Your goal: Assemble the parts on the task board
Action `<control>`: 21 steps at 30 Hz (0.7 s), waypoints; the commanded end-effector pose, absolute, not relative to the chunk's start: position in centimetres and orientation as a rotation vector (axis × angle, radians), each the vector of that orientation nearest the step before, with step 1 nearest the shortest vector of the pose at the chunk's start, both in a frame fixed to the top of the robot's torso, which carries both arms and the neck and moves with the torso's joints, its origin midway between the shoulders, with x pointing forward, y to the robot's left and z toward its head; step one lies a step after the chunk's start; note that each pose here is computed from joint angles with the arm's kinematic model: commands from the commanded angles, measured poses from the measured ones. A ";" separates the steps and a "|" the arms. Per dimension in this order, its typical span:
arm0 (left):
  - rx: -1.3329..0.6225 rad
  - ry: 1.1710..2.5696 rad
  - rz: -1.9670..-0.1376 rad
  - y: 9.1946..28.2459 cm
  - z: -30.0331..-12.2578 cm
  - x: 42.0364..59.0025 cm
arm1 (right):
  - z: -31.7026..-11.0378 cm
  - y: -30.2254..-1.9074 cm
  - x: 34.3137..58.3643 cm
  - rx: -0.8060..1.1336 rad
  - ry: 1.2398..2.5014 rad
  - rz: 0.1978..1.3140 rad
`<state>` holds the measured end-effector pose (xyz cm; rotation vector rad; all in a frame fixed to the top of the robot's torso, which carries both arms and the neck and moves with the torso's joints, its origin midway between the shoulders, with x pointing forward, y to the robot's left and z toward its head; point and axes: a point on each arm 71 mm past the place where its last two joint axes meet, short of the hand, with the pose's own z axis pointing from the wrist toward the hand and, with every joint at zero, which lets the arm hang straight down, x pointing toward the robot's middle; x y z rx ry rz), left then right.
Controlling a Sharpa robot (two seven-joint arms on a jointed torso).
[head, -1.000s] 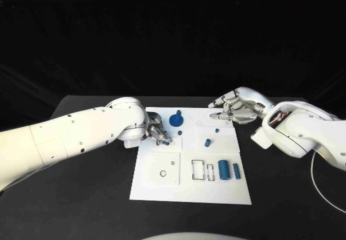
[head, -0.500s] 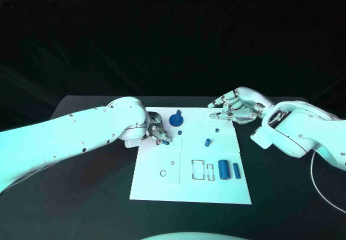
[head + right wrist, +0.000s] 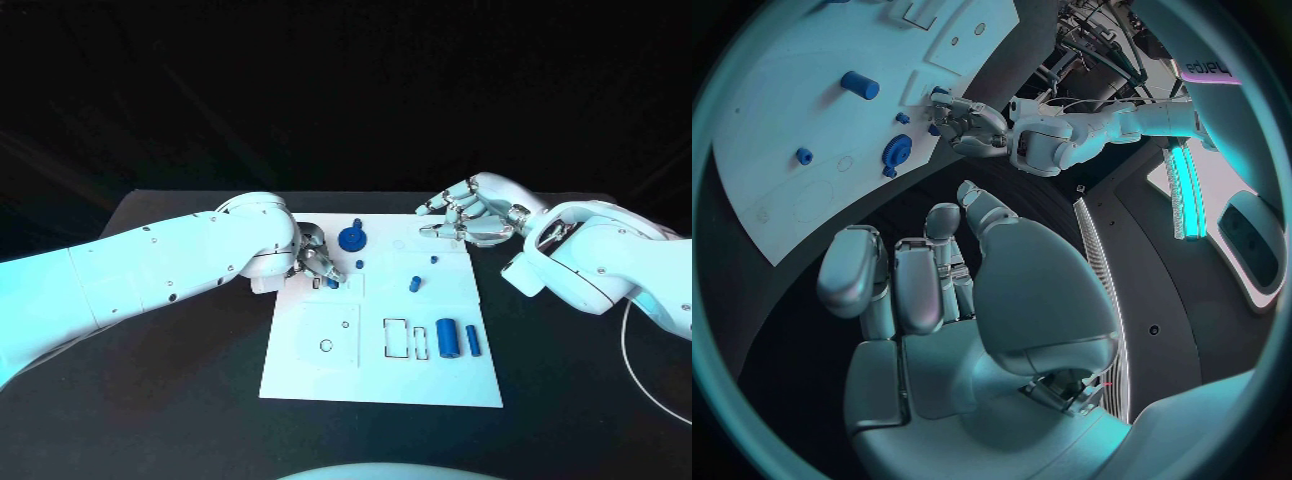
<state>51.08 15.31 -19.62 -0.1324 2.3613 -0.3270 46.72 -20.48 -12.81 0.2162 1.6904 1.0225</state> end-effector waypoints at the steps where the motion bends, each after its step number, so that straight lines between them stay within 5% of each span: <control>1: -0.099 2.403 -0.318 15.0 -20.3 50.7 | -12.9 -20.4 46.7 0.207 1.698 1.025; 21: -0.120 2.384 -0.316 15.2 -20.2 50.8 | -12.9 -20.5 46.7 0.209 1.698 1.025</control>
